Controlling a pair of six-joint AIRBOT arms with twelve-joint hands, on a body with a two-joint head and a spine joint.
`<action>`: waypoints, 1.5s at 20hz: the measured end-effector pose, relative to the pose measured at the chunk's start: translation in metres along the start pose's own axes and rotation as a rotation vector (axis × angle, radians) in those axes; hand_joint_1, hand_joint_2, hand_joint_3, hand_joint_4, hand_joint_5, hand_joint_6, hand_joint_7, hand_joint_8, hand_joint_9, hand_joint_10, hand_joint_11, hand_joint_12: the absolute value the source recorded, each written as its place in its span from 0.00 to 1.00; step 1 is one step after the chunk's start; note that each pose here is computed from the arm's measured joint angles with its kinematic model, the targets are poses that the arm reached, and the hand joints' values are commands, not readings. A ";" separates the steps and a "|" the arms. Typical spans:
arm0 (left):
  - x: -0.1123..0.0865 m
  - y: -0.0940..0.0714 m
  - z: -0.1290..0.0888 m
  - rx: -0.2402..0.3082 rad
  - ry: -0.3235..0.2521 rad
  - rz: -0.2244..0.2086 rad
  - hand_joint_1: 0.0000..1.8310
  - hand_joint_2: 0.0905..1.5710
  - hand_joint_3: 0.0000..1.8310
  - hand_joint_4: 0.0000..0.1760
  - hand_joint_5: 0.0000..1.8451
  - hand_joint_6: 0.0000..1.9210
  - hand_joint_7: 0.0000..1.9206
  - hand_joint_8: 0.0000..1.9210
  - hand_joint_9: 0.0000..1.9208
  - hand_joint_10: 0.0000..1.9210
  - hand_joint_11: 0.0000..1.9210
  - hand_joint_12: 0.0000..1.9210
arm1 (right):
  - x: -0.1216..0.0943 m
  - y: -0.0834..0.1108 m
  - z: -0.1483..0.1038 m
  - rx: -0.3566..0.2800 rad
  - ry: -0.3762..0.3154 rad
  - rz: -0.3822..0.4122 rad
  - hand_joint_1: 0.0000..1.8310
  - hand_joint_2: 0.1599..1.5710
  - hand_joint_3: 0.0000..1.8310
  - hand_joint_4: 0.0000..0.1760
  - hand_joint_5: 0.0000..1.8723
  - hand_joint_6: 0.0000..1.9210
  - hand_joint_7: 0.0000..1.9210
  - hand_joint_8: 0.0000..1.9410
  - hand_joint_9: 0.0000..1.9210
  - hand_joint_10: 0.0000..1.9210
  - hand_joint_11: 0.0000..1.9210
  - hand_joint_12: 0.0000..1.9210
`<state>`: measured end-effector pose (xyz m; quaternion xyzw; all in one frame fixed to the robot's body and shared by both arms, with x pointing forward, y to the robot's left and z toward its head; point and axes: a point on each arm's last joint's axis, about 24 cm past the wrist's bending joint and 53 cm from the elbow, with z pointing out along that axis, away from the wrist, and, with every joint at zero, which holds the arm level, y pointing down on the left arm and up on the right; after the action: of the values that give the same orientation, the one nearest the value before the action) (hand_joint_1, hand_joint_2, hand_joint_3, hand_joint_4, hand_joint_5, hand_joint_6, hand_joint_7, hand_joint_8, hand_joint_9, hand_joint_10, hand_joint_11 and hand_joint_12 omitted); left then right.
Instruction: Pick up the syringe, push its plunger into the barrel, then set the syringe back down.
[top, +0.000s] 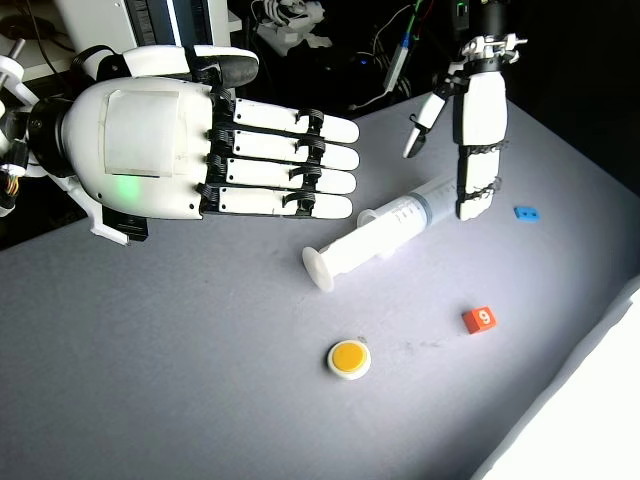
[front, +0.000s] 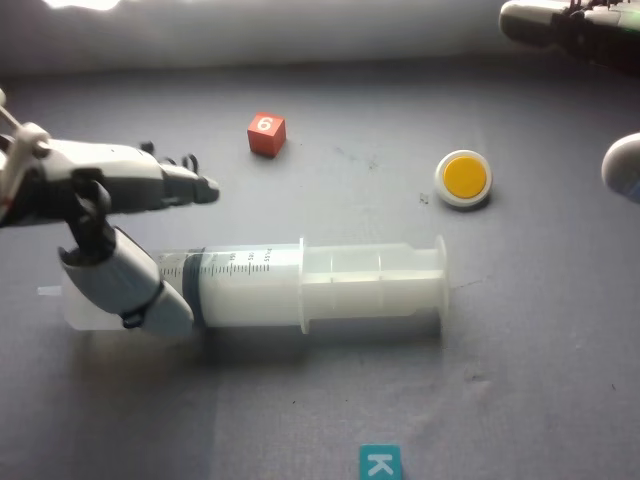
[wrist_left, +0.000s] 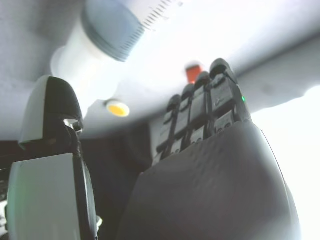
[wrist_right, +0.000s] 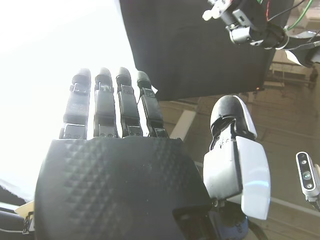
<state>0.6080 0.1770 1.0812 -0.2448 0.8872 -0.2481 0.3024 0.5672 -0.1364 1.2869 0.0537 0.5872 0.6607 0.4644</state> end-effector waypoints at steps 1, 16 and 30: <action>0.004 0.001 0.002 -0.009 0.010 0.000 0.59 0.62 0.00 0.00 0.00 0.00 0.00 0.00 0.00 0.00 0.00 0.00 | 0.000 0.000 0.000 0.000 0.000 0.000 0.00 0.73 0.00 0.00 0.06 0.00 0.05 0.00 0.03 0.00 0.00 0.02; 0.035 0.012 0.048 -0.057 0.083 0.046 0.63 0.63 0.00 0.00 0.03 0.01 0.00 0.00 0.00 0.00 0.00 0.00 | -0.009 0.005 0.000 -0.022 -0.039 0.018 0.01 0.74 0.00 0.00 0.09 0.00 0.09 0.00 0.07 0.00 0.00 0.14; 0.041 0.018 0.064 -0.055 0.093 0.082 0.64 0.75 0.00 0.00 0.34 0.07 0.37 0.06 0.35 0.10 0.08 0.70 | -0.011 0.007 0.000 -0.030 -0.044 0.020 0.00 0.72 0.00 0.00 0.11 0.00 0.10 0.00 0.09 0.00 0.00 0.19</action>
<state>0.6159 0.1480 1.0091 -0.2048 0.9159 -0.2223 0.2640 0.5691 -0.1428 1.2977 0.0669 0.5663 0.6728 0.4714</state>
